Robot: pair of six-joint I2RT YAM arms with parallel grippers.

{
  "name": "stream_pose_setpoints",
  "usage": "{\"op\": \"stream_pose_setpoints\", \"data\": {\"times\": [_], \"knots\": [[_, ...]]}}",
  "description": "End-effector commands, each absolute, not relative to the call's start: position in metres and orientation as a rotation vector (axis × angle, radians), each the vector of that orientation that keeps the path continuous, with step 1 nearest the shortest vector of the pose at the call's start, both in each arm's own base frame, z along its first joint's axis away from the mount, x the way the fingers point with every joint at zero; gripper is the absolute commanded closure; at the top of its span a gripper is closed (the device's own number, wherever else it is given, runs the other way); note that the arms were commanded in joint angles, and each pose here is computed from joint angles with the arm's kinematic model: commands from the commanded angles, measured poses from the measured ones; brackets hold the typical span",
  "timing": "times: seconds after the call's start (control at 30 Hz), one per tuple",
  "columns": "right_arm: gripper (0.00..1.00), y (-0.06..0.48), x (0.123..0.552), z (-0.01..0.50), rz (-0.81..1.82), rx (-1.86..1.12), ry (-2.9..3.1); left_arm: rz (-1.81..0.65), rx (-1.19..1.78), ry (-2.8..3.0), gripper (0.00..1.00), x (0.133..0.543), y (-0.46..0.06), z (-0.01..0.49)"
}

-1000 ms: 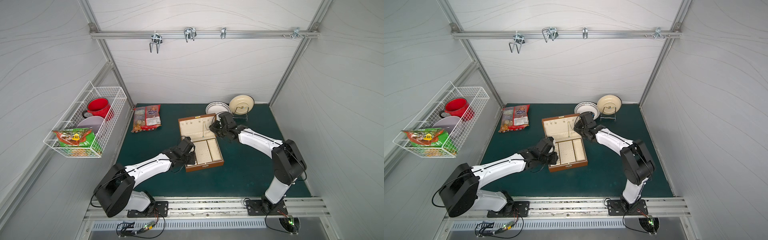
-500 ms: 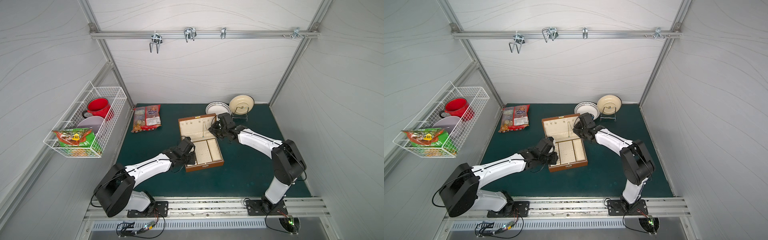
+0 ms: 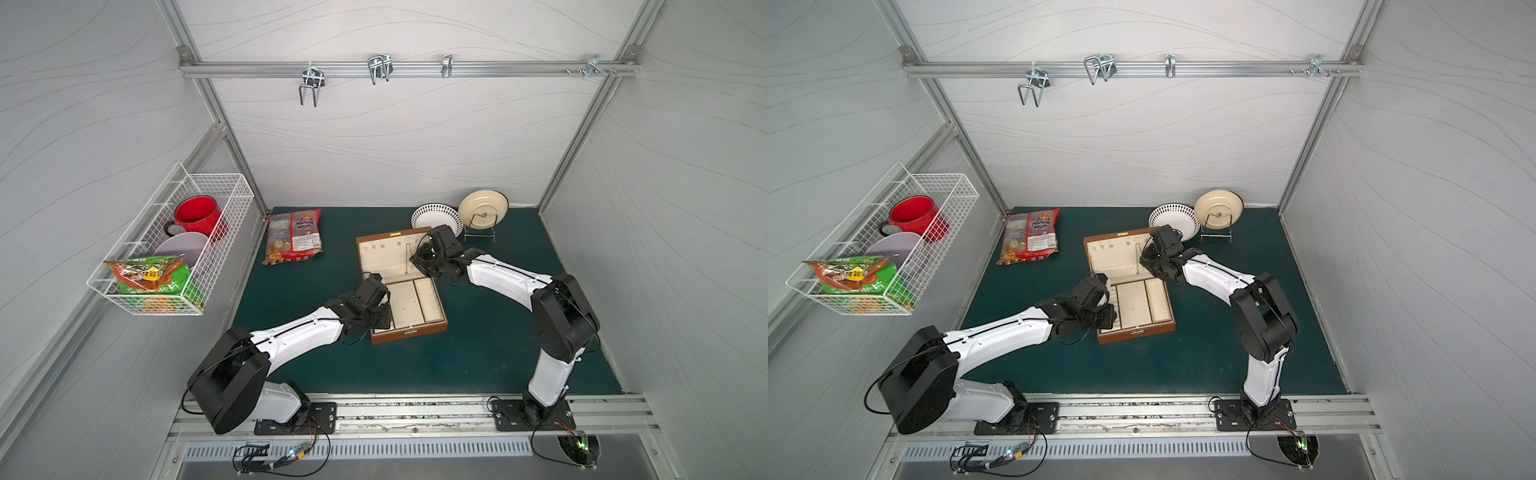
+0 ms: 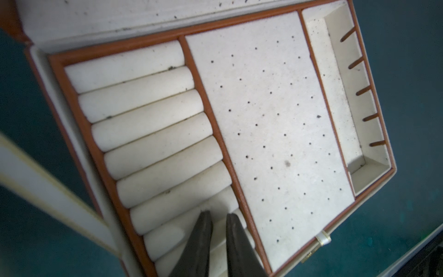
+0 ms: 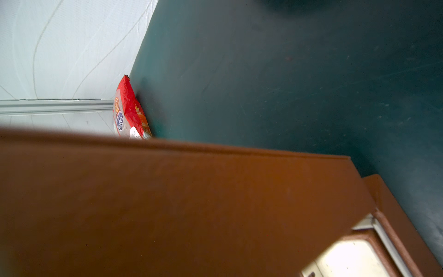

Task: Put jewelry chain into jewelry box
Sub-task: Adjust the necklace in the storage slot.

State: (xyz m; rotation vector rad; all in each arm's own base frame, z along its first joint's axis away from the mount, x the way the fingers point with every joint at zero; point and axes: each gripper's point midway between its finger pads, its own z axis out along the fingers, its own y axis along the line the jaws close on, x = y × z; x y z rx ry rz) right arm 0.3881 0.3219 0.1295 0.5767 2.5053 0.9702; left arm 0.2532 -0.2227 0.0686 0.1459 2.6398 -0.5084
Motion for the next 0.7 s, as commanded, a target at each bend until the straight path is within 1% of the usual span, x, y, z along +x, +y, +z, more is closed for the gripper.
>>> {"op": "stream_pose_setpoints", "data": {"times": [0.0, 0.4, 0.67], "knots": [[0.67, 0.323, 0.39, 0.124, 0.94, 0.614, 2.518, -0.442, 0.167, 2.721, 0.82, 0.24, -0.213, 0.053], [0.67, 0.317, 0.399, 0.12, 0.89, 0.677, 2.499, -0.446, 0.166, 2.719, 0.82, 0.24, -0.213, 0.053], [0.75, 0.31, 0.396, 0.105, 0.85, 0.74, 2.53, -0.445, 0.168, 2.718, 0.82, 0.24, -0.213, 0.053]]}}
